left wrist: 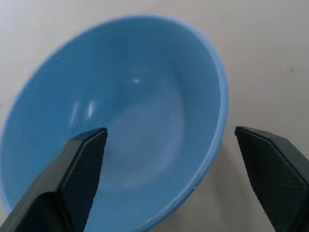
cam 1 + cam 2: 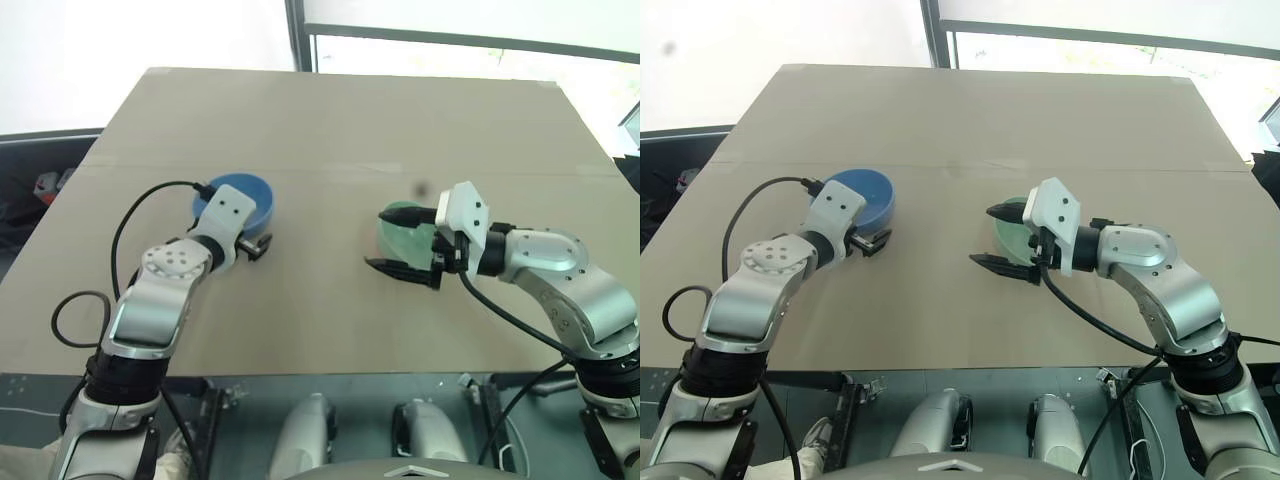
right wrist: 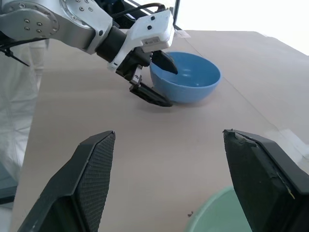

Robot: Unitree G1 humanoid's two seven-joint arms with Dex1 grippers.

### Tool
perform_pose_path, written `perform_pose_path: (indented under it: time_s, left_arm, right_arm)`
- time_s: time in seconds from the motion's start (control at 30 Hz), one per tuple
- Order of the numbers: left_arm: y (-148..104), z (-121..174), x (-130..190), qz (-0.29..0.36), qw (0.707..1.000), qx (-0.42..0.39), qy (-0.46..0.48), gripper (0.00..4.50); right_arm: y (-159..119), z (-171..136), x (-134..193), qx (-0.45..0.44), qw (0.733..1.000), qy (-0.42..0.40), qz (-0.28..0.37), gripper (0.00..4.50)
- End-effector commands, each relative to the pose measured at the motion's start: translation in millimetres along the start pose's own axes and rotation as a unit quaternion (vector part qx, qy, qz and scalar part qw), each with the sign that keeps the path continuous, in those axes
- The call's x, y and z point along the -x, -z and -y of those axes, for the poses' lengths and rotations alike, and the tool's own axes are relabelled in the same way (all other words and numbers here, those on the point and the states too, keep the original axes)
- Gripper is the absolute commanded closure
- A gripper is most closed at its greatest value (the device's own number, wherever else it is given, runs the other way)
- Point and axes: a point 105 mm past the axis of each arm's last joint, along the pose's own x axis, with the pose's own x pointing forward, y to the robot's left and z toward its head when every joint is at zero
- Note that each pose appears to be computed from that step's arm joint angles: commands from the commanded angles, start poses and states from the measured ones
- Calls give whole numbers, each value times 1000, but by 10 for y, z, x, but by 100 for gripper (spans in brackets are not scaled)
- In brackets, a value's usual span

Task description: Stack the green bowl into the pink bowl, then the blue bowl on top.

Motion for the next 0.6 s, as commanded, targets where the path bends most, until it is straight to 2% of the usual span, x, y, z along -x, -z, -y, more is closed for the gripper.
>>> perform_pose_path:
  time_s: [0.03, 0.07, 0.13, 0.17, 0.33, 0.37, 0.4, 0.6]
  left_arm:
    - [-128, -31, 14, 1, 1000, -25, -7, 53]
    - [-135, -33, 9, 0, 1000, -28, -7, 72]
    - [-145, -35, 7, -1, 1000, -31, -4, 145]
    - [-146, -36, 9, -1, 999, -31, -3, 198]
    - [-140, -21, 5, -2, 999, -36, 4, 362]
    - [-142, -21, 2, -1, 999, -36, 4, 414]
    - [-145, -22, -1, -1, 999, -36, 4, 448]
    - [-210, -2, -8, 17, 999, -46, 16, 448]
  right_arm:
    - [-108, 23, 7, 22, 1000, 3, 17, 71]
    - [-113, 29, 9, 23, 1000, 4, 18, 71]
    - [-114, 38, 15, 25, 999, 8, 19, 71]
    - [-114, 42, 20, 26, 999, 10, 19, 71]
    - [-111, 73, 46, 27, 999, 24, 20, 71]
    - [-110, 82, 51, 27, 999, 27, 20, 71]
    - [-112, 90, 55, 27, 999, 30, 21, 71]
    - [-104, 139, 66, 28, 998, 51, 20, 71]
